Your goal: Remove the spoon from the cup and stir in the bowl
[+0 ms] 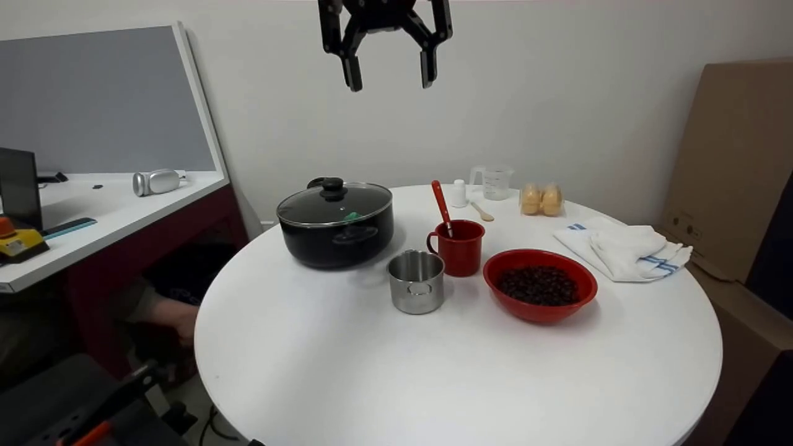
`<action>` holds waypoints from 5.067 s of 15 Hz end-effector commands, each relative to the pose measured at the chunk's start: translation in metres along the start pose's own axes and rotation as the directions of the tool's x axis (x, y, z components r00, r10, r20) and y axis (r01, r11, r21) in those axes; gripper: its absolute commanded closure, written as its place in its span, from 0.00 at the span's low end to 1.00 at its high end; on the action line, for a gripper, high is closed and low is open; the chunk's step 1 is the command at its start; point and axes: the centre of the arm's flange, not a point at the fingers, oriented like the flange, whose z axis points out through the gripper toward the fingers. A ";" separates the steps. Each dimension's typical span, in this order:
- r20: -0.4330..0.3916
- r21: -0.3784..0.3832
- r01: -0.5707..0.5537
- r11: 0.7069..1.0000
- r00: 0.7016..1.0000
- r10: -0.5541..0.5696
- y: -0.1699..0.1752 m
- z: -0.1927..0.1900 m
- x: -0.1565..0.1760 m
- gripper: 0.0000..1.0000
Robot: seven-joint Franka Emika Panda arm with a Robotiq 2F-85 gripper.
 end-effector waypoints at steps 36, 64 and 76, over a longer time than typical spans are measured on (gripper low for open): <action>0.443 0.017 0.063 0.998 0.894 -0.064 0.005 0.159 0.196 0.00; 0.419 -0.057 0.110 0.992 0.905 -0.076 -0.004 0.234 0.244 0.00; 0.438 -0.090 0.090 0.992 0.898 -0.042 -0.018 0.225 0.248 0.90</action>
